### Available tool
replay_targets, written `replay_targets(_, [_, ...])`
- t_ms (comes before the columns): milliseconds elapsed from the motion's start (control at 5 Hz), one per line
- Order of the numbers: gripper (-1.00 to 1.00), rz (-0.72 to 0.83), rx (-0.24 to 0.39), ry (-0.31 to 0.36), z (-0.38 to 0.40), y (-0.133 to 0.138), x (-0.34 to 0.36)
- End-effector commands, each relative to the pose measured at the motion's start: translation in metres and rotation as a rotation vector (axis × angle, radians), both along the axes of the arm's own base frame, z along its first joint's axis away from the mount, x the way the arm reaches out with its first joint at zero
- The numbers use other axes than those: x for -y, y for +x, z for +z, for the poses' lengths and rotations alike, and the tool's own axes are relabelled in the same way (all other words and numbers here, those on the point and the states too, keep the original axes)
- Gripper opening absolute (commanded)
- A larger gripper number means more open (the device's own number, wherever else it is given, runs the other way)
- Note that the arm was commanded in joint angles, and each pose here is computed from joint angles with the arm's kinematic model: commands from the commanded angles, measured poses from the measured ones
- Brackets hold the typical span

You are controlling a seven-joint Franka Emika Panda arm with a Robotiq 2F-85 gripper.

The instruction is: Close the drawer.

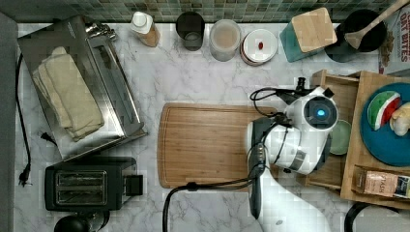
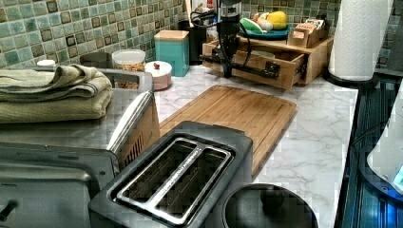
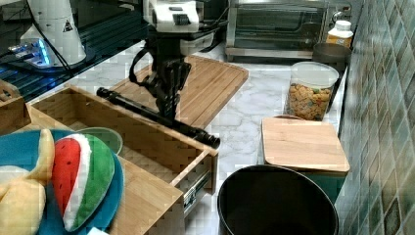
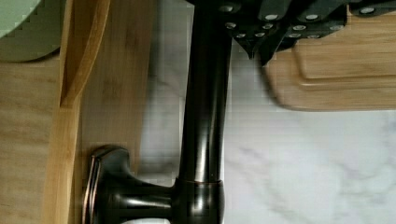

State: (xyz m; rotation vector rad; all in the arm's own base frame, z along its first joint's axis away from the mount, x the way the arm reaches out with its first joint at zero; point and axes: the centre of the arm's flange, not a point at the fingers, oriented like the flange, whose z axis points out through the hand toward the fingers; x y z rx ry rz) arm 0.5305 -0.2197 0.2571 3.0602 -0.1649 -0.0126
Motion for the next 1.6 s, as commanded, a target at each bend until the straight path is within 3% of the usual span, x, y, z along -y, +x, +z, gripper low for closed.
replay_targets(200, [-1.00,-0.249,0.063,-0.170,0.044,-0.051,0.215])
replay_targets(400, [-1.00,-0.337,0.014,-0.214,0.061,-0.061,0.226])
replay_targets(1600, [-1.00,-0.337,0.014,-0.214,0.061,-0.061,0.226])
